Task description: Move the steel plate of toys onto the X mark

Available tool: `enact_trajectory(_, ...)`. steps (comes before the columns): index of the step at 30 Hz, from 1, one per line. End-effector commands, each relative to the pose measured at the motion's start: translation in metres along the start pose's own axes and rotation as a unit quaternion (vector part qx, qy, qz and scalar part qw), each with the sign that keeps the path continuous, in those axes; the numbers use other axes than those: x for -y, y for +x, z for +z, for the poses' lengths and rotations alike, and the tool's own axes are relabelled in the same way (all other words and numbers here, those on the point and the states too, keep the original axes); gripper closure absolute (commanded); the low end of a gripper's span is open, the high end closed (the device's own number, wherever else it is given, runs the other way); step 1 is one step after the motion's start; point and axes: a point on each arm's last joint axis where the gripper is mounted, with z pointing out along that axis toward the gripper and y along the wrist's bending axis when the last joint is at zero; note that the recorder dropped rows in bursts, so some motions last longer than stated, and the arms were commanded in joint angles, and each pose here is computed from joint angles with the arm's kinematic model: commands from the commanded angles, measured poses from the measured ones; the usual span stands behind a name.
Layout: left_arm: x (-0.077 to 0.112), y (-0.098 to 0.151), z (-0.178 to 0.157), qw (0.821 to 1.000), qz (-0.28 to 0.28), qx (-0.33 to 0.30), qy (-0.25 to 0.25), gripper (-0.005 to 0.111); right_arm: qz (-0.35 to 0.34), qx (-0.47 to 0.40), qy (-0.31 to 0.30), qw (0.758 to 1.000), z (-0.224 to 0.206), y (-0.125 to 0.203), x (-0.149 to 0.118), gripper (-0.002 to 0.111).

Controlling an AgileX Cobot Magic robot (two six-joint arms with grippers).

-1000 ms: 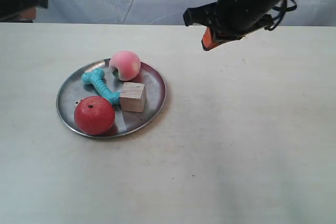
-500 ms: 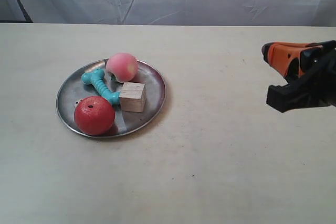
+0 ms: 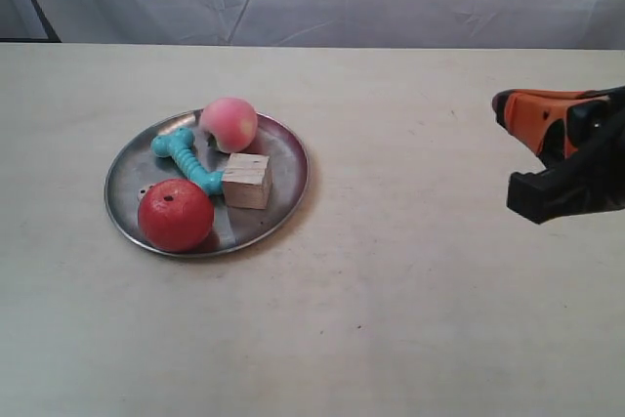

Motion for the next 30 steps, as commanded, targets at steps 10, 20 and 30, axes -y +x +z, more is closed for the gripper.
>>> enact_trajectory(10, 0.009, 0.0, -0.002, 0.999, 0.011, 0.006, 0.044, 0.107, 0.026, 0.093, 0.147, 0.984, -0.057, 0.07, 0.031, 0.108)
enact_trajectory(20, 0.013, -0.001, -0.002, 0.998, 0.011, 0.008, 0.06, 0.107, 0.042, 0.111, 0.21, 0.97, -0.079, 0.112, 0.03, 0.108)
enact_trajectory(30, 0.013, -0.001, -0.002, 0.998, 0.011, 0.008, 0.06, 0.107, 0.049, 0.087, 0.212, 0.972, -0.077, 0.12, 0.03, 0.108)
